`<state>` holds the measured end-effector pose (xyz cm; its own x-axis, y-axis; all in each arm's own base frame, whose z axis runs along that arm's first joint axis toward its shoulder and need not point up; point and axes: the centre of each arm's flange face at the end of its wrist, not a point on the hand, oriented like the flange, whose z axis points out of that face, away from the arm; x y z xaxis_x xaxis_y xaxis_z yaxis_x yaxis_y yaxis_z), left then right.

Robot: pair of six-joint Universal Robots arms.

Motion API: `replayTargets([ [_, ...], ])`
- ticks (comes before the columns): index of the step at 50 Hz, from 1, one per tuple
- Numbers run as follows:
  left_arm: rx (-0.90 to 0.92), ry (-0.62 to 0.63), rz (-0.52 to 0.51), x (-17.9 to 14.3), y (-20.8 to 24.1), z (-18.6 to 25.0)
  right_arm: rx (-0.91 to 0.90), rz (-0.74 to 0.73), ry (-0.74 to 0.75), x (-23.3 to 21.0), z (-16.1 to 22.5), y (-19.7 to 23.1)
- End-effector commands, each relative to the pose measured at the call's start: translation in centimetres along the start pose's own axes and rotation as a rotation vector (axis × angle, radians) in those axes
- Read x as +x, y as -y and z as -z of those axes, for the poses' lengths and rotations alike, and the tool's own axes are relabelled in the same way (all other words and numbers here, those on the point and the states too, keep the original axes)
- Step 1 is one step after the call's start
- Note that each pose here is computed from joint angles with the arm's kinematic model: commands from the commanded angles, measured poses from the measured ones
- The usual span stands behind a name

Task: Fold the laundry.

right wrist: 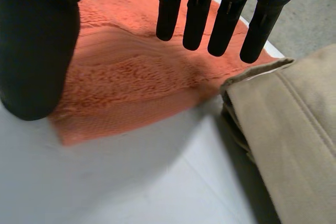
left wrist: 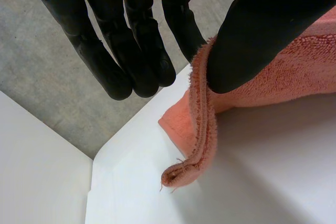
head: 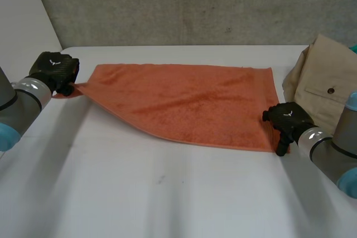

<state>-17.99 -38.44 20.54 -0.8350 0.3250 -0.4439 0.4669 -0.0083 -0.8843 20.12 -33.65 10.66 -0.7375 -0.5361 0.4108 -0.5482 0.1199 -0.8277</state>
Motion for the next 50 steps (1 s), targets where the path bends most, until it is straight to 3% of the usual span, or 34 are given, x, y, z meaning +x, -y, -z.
replayTargets([
  [1, -0.001, 0.005, -0.002, -0.1, 0.3, 0.3, 0.059, 0.021, -0.063, 0.6, -0.9, 1.1],
  [16, -0.036, -0.014, 0.001, 0.2, 0.0, 0.9, 0.102, 0.031, -0.082, 0.8, -2.4, 2.3],
  [26, -0.095, -0.042, -0.015, 0.6, -0.2, 2.4, 0.101, 0.001, -0.067, 1.7, 0.1, 4.6],
  [34, -0.306, -0.149, -0.108, 0.9, -0.8, 7.8, -0.168, 0.057, 0.147, 1.1, 4.3, 3.9],
  [41, -0.539, -0.406, -0.267, 1.8, -1.7, 15.6, -0.454, 0.249, 0.445, 1.6, 9.3, 3.1],
  [45, -0.525, -0.450, -0.341, 1.2, -1.6, 16.9, -0.469, 0.253, 0.423, 2.5, 9.3, 3.4],
  [50, -0.438, -0.376, -0.392, 0.0, -1.2, 14.9, -0.443, 0.230, 0.353, 3.5, 8.2, 3.9],
])
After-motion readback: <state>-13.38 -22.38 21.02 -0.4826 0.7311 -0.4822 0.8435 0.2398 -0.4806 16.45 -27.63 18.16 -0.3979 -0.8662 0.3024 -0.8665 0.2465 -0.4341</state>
